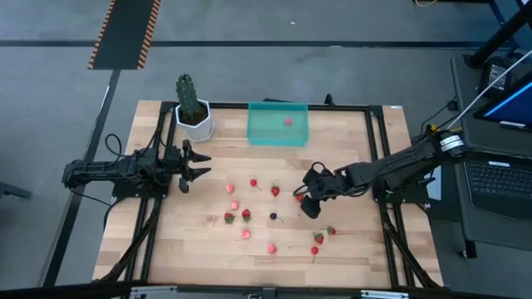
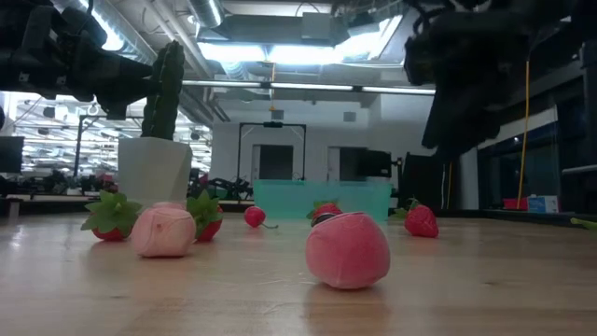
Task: Pick and placing Produce into tupperware
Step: Put the strawberry into the container
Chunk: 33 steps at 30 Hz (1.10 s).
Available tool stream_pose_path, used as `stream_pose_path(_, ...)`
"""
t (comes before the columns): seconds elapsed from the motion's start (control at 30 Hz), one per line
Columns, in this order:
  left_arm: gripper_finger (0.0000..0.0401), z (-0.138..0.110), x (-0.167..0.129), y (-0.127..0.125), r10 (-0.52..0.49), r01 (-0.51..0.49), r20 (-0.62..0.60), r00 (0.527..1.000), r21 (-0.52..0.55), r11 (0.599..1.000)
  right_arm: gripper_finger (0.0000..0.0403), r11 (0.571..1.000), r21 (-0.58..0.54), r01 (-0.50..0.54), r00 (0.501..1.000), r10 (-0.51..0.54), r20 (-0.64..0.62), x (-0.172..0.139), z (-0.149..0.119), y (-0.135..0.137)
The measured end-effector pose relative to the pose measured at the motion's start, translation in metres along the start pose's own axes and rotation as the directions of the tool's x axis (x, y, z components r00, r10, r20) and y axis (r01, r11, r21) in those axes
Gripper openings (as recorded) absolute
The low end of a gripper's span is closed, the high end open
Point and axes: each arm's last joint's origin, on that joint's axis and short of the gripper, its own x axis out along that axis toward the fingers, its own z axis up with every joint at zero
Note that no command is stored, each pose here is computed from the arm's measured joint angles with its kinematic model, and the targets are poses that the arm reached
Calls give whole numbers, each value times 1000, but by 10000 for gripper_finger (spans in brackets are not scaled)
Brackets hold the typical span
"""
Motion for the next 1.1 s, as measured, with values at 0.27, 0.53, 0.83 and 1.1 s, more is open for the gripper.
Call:
stream_pose_path(0.27,181,0,0,0,-3,3,-1,1000,0,1000,303,999,-22,42,998,-43,-45,21,-4,-1)
stream_pose_path(0.53,181,0,0,0,-5,5,-1,1000,0,1000,303,990,108,89,993,-79,-90,39,-9,-3)
stream_pose_path(0.83,181,0,0,0,-4,4,-1,1000,0,1000,303,982,136,133,989,-123,-77,54,-11,-3)
stream_pose_path(1.1,181,0,0,0,-4,4,-1,1000,0,1000,303,975,131,179,984,-173,-51,67,-3,4)
